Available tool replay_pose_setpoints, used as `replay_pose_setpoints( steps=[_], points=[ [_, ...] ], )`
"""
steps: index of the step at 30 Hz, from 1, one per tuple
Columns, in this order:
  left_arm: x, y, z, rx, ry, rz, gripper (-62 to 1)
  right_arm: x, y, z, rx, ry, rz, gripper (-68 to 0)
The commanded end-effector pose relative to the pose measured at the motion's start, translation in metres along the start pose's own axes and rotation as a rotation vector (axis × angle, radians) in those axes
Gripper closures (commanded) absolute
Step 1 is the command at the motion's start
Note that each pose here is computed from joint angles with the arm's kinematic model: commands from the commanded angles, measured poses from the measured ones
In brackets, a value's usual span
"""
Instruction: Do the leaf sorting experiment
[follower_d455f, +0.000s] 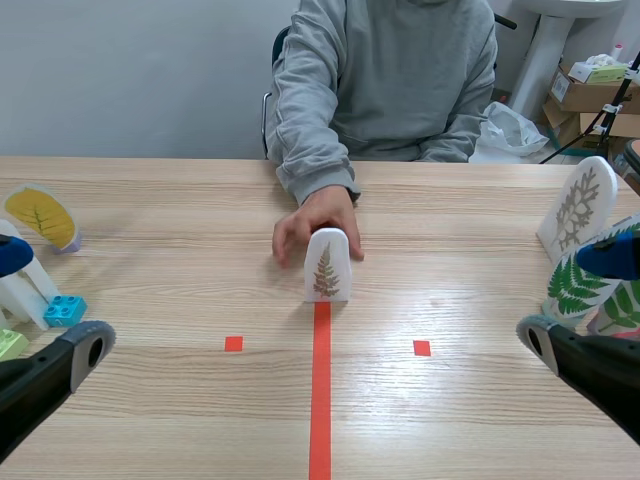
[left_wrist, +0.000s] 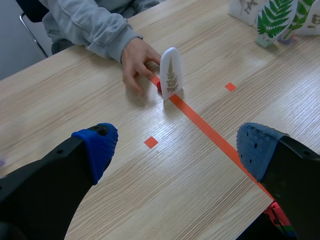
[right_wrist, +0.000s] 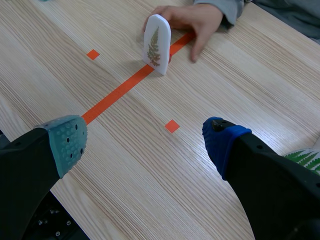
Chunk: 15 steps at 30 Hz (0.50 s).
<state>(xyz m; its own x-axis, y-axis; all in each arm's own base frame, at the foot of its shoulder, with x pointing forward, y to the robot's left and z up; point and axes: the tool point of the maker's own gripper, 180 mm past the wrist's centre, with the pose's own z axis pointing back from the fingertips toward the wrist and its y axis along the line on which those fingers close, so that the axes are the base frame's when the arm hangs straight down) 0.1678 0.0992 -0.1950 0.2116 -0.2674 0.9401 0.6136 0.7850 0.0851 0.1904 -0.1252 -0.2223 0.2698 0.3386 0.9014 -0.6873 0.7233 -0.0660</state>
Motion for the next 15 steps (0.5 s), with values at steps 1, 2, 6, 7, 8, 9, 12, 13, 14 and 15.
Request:
replay_pose_setpoints(
  steps=[1, 2, 6, 7, 8, 9, 12, 13, 14, 15],
  points=[
    [0.0039, -0.0006, -0.0009, 0.000, -0.023, 0.010, -51.2, 0.0040, 0.0013, -0.0009, 0.013, -0.020, 0.000, -47.3],
    [0.0039, -0.0006, -0.0009, 0.000, -0.023, 0.010, -51.2, 0.0040, 0.0013, -0.0009, 0.013, -0.020, 0.000, -47.3],
    [0.0039, -0.0006, -0.0009, 0.000, -0.023, 0.010, -51.2, 0.0041, 0.0013, -0.0009, 0.013, -0.020, 0.000, -47.3],
    [0.0039, -0.0006, -0.0009, 0.000, -0.023, 0.010, -51.2, 0.0041, 0.0013, -0.0009, 0.013, -0.020, 0.000, -47.3],
    [0.0039, -0.0006, -0.0009, 0.000, -0.023, 0.010, -51.2, 0.0041, 0.0013, -0.0009, 0.013, -0.020, 0.000, -47.3],
    [0.0039, -0.0006, -0.0009, 0.000, -0.023, 0.010, -51.2, 0.0041, 0.0013, -0.0009, 0.013, -0.020, -0.001, -47.3],
    [0.0039, -0.0006, -0.0009, 0.000, -0.023, 0.010, -51.2, 0.0041, 0.0013, -0.0009, 0.013, -0.020, -0.001, -47.3],
    [0.0036, -0.0006, -0.0009, 0.000, -0.021, 0.010, -51.2, 0.0041, 0.0013, -0.0009, 0.013, -0.020, 0.000, -47.3],
    [0.0021, -0.0006, -0.0009, 0.000, -0.013, 0.010, -51.2, 0.0042, 0.0013, -0.0009, 0.013, -0.021, 0.000, -47.3],
    [0.0001, -0.0006, -0.0009, 0.000, -0.002, 0.010, -51.2, 0.0043, 0.0013, -0.0009, 0.013, -0.021, -0.001, -47.3]
  ],
)
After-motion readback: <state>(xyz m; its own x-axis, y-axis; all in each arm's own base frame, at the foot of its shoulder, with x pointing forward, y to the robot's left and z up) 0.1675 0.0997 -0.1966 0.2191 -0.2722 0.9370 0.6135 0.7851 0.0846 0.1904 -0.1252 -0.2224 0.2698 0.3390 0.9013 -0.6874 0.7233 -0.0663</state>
